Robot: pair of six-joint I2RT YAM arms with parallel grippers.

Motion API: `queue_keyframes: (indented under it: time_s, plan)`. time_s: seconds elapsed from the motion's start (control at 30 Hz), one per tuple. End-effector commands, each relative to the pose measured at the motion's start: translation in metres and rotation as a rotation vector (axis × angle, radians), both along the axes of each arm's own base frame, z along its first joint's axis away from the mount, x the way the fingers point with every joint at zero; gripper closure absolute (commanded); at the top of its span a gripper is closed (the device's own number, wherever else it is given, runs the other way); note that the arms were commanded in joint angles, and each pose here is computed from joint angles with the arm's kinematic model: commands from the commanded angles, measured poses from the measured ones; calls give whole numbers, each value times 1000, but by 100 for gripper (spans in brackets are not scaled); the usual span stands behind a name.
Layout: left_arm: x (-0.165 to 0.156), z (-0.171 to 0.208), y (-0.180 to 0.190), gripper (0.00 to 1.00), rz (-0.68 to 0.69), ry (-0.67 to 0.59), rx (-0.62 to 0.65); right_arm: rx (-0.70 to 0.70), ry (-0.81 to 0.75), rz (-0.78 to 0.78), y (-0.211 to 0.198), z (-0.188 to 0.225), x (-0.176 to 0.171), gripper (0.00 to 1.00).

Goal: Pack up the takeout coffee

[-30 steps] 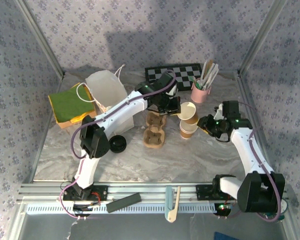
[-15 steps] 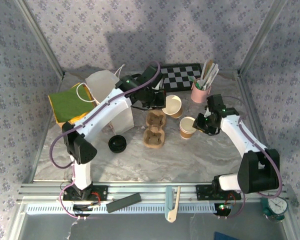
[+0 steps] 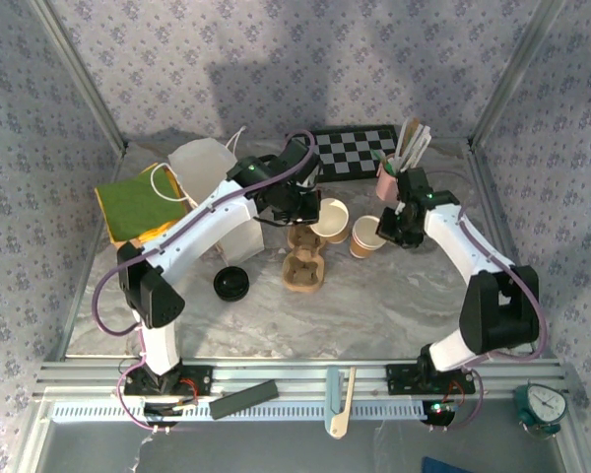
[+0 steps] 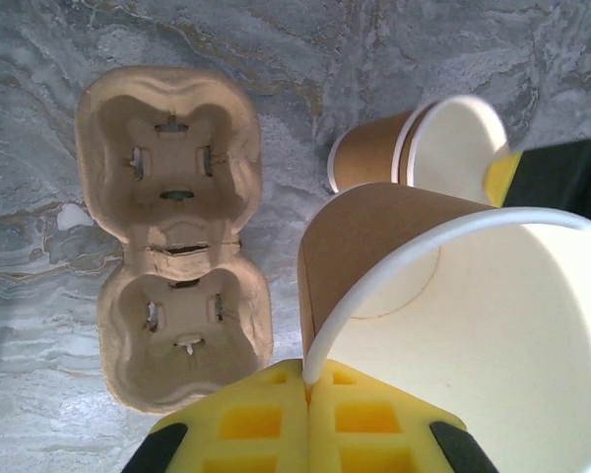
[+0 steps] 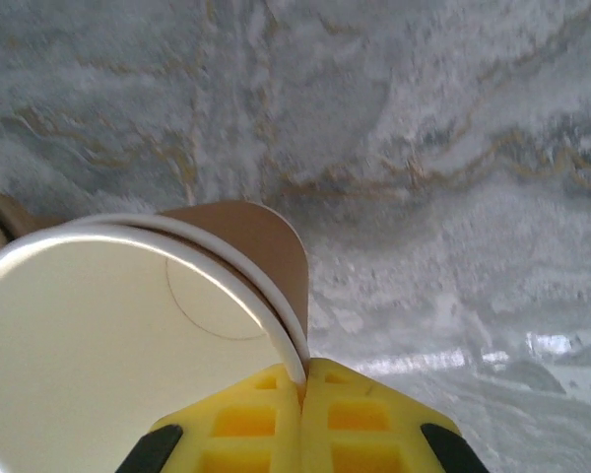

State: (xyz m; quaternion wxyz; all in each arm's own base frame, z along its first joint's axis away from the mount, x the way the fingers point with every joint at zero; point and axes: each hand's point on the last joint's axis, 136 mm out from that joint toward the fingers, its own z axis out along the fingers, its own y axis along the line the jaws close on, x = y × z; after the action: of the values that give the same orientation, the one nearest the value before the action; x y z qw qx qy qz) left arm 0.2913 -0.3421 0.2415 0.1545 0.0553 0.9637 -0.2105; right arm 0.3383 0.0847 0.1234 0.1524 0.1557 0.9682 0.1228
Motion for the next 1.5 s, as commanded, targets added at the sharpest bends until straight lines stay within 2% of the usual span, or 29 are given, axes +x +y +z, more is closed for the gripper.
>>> queue_keyframes:
  time_s: [0.0,0.23,0.47,0.53,0.63,0.77,0.83,0.9,1.07,1.3,1.47]
  plan:
    - [-13,5,1,100,-34,-23,16,-46,-15,-9,-6,9,22,99]
    - [-22,-13,-9,100,-70,-22,72,-85,3,12,-4,4,65,100]
    - [-30,-26,-24,100,-111,-5,99,-100,33,23,0,-6,88,97]
    - [-32,-29,-28,100,-126,-1,103,-97,29,25,1,-6,91,87]
    - [-37,-37,-33,100,-147,12,115,-83,7,37,5,3,93,83]
    - [-36,-35,-46,100,-177,3,101,-61,-53,50,9,29,90,72]
    - [-36,-42,-52,100,-194,8,115,-54,-88,46,8,45,84,65]
    - [-37,-50,-57,100,-213,14,132,-48,-129,38,5,64,77,55]
    - [-35,-71,-72,100,-252,4,163,-9,-180,8,-5,90,48,49]
    - [-40,-97,-79,100,-278,27,200,21,-195,-76,-33,90,-5,38]
    - [-46,-111,-78,100,-297,39,239,29,-176,-129,-46,73,-37,30]
